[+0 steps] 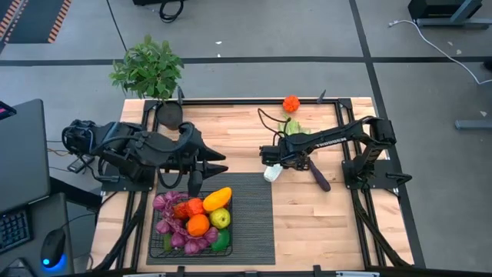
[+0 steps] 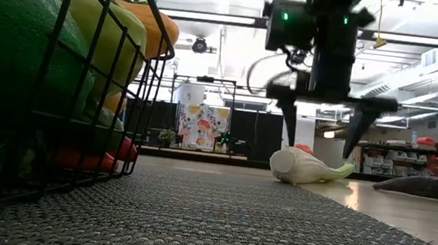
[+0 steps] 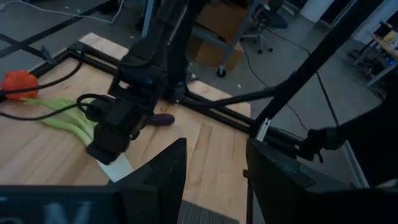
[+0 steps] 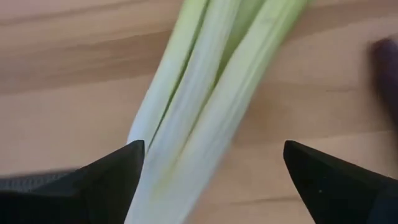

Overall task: Build produce basket
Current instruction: Put the green celery into the wire basket

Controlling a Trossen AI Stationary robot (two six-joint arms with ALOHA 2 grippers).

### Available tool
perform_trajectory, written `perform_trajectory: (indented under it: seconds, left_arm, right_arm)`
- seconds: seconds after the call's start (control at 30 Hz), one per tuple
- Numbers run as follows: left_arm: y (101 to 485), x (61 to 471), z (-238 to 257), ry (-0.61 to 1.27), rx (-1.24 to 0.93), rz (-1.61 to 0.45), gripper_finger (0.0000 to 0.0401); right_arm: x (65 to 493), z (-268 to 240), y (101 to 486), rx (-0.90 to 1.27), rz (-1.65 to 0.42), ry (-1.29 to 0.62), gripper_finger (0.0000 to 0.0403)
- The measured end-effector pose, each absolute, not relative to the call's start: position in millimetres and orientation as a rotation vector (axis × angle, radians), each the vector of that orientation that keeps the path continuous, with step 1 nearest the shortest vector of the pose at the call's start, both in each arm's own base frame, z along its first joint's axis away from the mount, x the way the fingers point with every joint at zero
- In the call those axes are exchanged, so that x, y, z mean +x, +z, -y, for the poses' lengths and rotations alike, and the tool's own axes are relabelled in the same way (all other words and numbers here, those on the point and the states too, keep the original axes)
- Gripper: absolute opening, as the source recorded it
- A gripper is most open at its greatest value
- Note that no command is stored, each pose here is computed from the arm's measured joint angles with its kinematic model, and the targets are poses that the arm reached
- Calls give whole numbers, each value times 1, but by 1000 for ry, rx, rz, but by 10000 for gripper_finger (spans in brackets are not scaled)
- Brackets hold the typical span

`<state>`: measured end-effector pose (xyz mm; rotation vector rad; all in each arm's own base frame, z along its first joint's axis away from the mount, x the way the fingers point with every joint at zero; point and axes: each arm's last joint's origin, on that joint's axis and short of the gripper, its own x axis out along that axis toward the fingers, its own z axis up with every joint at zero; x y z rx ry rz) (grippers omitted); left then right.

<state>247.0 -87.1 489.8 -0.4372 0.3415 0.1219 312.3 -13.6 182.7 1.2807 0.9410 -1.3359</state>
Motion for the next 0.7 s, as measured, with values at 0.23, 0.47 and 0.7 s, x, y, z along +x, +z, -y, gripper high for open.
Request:
perform_trajectory:
  seconds: [0.23, 0.47, 0.7]
  left_arm:
    - [486, 243, 93, 124, -491, -385, 172]
    - [484, 241, 95, 123, -490, -407, 172]
    - [484, 243, 87, 218, -547, -369, 172]
  right_arm:
    - [312, 24, 147, 1456, -745, -1268, 390]
    - [300, 38, 134, 1468, -731, -1278, 377]
    - [300, 48, 134, 1317, -842, -1180, 345]
